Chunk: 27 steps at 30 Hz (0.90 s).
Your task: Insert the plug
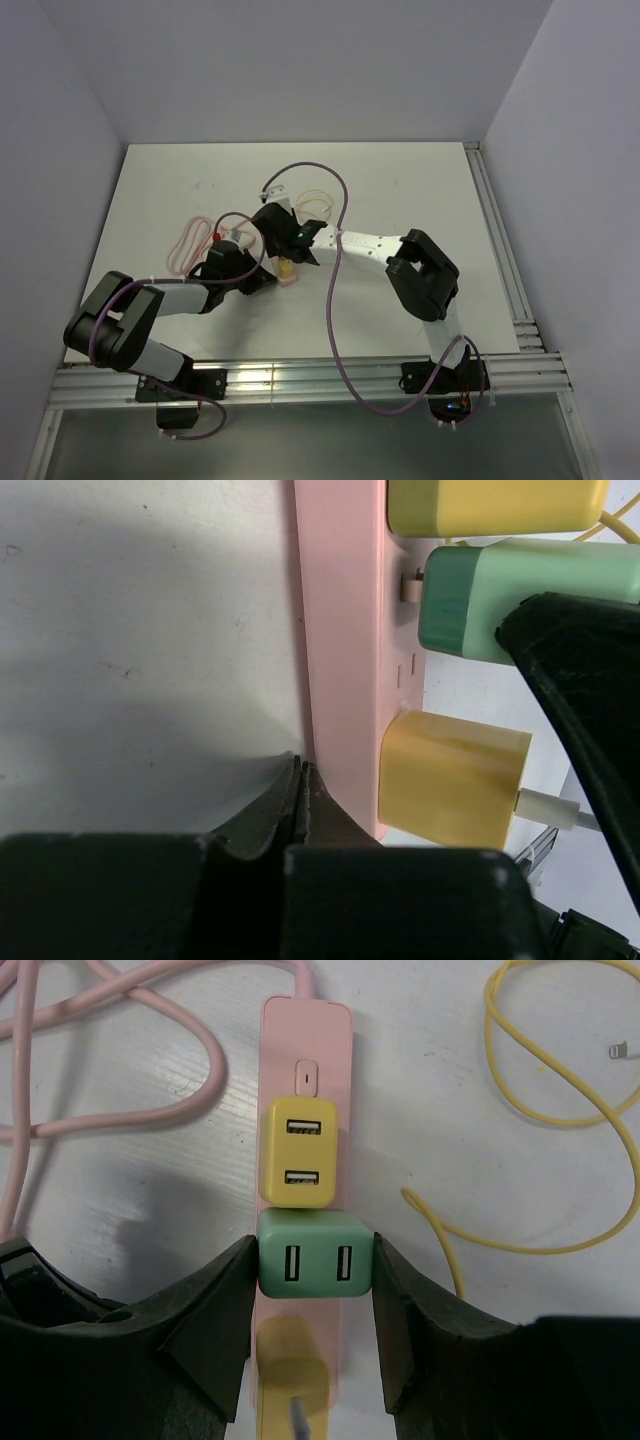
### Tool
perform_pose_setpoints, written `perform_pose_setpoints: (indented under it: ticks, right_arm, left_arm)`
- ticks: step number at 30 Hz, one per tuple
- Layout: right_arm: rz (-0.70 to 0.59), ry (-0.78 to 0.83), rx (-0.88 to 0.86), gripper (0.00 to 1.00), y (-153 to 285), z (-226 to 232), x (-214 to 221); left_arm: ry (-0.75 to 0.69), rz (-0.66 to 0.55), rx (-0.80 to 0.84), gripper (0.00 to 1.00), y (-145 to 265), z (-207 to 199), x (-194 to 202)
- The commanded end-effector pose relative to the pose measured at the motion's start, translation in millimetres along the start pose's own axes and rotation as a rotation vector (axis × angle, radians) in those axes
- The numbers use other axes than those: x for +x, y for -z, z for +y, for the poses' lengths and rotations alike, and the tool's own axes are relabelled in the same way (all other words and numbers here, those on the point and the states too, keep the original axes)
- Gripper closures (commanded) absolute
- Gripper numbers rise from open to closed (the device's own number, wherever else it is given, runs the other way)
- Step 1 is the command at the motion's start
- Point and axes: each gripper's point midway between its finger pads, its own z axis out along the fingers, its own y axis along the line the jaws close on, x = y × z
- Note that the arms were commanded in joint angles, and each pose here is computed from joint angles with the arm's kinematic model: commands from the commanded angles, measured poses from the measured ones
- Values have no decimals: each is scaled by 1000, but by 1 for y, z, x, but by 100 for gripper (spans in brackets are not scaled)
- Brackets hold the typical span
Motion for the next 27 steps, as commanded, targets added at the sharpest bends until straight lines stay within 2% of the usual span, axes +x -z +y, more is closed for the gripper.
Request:
perform_pose_setpoints:
  ticks: [1,12,27]
  right_arm:
    - [29,24,-1,100,-7,5,10]
    - [122,6,-22,100,-20,9,45]
    - [238,67,29,100,-31,0,85]
  left_arm:
    - [-24,-15,65,99,-1,-21,-11]
    - [-24,-11,56,99,-3,-15,-8]
    - [-6,-18,63,99,-2,-15,-8]
